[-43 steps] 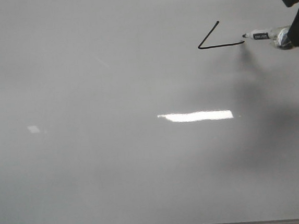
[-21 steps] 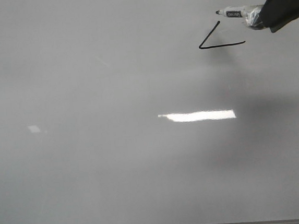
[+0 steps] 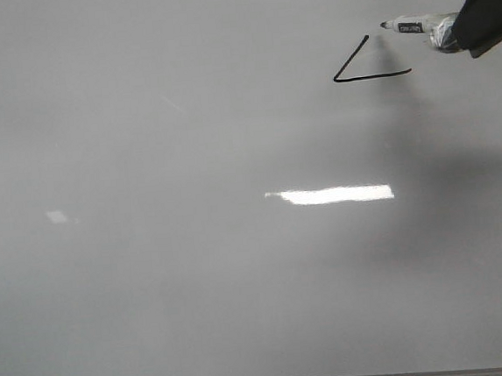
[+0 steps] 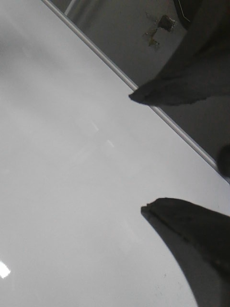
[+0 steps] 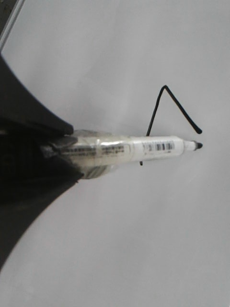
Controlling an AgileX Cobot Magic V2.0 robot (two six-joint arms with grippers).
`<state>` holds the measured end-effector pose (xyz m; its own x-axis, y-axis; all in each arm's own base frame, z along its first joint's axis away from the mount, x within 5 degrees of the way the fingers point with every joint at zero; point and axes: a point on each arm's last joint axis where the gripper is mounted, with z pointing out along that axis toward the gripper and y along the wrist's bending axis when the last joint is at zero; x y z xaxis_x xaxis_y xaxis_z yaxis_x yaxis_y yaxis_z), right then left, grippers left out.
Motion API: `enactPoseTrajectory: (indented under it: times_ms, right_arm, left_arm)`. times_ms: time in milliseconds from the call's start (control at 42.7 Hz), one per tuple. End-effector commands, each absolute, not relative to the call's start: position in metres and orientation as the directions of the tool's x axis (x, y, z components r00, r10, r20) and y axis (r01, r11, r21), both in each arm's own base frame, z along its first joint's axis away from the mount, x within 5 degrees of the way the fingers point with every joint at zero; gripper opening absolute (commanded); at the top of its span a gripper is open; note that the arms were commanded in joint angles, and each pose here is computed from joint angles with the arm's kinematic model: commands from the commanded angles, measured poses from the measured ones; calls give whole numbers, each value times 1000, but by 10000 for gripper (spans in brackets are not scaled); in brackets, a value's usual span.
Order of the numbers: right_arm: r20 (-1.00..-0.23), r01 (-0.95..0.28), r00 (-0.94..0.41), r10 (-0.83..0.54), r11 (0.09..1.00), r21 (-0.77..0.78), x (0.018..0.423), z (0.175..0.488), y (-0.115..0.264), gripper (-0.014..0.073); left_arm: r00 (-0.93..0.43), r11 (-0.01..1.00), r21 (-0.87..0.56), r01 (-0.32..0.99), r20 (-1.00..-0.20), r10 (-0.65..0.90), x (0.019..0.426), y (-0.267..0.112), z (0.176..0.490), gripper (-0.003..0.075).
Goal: Write number 4 on whiteboard
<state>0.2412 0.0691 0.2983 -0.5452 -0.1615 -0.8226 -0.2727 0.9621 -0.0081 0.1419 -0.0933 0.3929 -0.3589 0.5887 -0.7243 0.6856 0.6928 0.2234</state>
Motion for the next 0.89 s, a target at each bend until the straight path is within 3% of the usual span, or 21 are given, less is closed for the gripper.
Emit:
enactPoseTrajectory:
  times_ms: [0,211,445,866]
  right_arm:
    - [-888,-270,-439,-134,963,-11,245,319,69,-60]
    - [-854,-270,-499,-150,963,-11,254,304,71,-60]
    - [-674,-265,-717,-177,964,30,250,270,76,-60]
    - [-672,-297,-711,-208,955,19,247,273,80,-60]
  left_arm:
    - [-297,712,227,664,-794,530,142,-94,408,406]
    - [-288,714,229,661,-802,524,143,-95,409,406]
    - [-287,714,229,661,-802,523,143,-95,409,406]
    - [-286,715,230,661,-803,523,143,-95,409,406]
